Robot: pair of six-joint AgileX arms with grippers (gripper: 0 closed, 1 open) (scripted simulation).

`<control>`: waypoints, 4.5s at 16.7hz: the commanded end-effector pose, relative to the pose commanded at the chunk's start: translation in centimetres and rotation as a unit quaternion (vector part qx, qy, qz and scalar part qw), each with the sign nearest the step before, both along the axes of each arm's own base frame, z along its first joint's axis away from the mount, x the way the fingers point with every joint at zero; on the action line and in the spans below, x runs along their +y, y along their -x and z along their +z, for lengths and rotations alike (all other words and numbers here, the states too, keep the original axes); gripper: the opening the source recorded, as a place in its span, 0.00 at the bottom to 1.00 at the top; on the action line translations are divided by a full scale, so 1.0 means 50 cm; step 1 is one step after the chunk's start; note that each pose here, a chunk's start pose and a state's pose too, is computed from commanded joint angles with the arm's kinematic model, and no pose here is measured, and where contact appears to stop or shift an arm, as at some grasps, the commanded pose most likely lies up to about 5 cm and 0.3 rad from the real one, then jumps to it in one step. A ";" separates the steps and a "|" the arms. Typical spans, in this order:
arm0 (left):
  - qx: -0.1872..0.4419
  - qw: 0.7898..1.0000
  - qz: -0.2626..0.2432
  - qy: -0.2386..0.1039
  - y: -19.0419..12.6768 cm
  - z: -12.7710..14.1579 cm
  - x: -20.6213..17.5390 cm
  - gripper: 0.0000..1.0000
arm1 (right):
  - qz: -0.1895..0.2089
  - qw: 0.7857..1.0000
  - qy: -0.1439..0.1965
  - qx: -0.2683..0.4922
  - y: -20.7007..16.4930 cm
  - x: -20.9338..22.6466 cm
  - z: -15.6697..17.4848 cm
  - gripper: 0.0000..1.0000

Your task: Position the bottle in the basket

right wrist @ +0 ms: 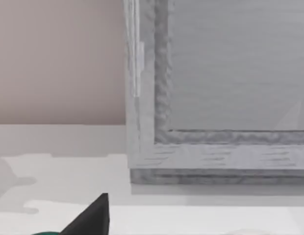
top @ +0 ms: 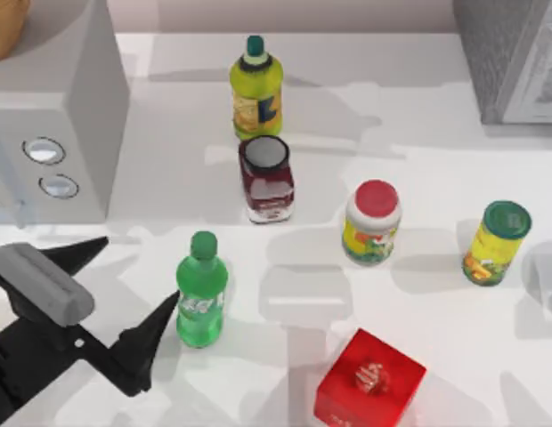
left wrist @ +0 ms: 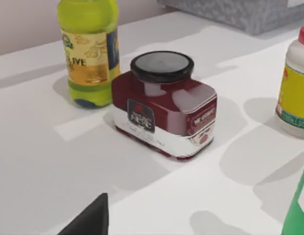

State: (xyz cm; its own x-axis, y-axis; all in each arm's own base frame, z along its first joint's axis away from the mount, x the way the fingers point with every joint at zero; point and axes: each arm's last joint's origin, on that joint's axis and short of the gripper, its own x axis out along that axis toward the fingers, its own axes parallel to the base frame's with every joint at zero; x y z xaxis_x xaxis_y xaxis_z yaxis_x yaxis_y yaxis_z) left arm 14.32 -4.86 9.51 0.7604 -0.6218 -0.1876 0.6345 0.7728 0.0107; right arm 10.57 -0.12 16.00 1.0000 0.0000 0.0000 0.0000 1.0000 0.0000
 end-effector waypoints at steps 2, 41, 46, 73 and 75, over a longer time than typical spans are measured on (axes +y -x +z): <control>0.005 1.000 -0.027 0.000 0.004 -0.010 -0.006 1.00 | 0.000 1.000 0.000 0.000 0.000 0.000 0.000 1.00; 0.008 0.998 -0.059 0.000 -0.085 -0.047 -0.112 0.32 | 0.000 1.000 0.000 0.000 0.000 0.000 0.000 1.00; 0.008 0.998 -0.059 0.000 -0.085 -0.047 -0.112 0.00 | 0.000 1.000 0.000 0.000 0.000 0.000 0.000 1.00; 0.026 0.999 0.021 -0.002 -0.069 0.237 -0.166 0.00 | 0.000 1.000 0.000 0.000 0.000 0.000 0.000 1.00; 0.024 1.000 0.016 -0.001 -0.019 0.301 -0.161 0.00 | 0.000 1.000 0.000 0.000 0.000 0.000 0.000 1.00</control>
State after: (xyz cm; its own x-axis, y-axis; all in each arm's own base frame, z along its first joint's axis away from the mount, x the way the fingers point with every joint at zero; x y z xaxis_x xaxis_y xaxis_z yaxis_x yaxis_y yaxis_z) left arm 15.28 -12.90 24.54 0.7694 -0.5977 -0.2255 0.6101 0.7922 -0.0182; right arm 10.57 -0.12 16.00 1.0000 0.0000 0.0000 0.0000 1.0000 0.0000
